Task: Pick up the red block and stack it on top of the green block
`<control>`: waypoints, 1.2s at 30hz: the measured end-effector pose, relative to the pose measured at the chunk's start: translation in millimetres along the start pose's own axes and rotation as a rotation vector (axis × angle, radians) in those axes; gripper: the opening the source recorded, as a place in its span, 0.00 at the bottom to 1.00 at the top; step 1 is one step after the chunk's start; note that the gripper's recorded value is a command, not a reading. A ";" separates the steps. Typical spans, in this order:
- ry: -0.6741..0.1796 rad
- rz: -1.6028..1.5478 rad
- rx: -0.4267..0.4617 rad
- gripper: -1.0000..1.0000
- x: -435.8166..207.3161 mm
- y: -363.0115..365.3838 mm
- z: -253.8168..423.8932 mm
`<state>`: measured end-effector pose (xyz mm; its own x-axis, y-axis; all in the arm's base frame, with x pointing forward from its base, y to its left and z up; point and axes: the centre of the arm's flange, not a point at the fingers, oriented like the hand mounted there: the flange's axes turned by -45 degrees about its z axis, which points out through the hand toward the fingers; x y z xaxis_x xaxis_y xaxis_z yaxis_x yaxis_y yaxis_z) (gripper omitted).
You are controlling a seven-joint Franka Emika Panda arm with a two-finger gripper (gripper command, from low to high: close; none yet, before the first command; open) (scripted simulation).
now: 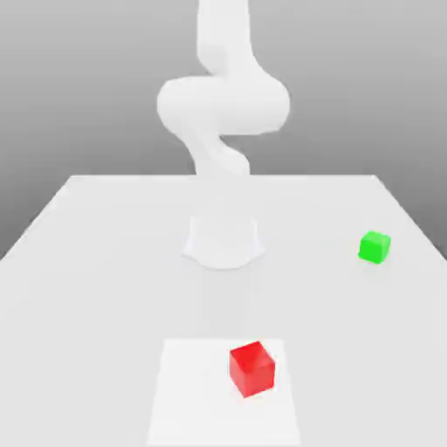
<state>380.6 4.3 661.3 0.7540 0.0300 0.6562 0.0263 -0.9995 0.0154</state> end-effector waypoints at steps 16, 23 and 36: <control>-0.558 -0.308 0.113 0.50 -201.9 -36.9 309.6; -0.700 -0.386 0.161 0.50 -301.1 -44.7 371.0; -0.703 -0.387 0.161 0.00 -315.7 -45.0 385.9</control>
<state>394.7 42.0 162.3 0.9064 0.4225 -0.0006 0.4225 -0.9064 -0.0001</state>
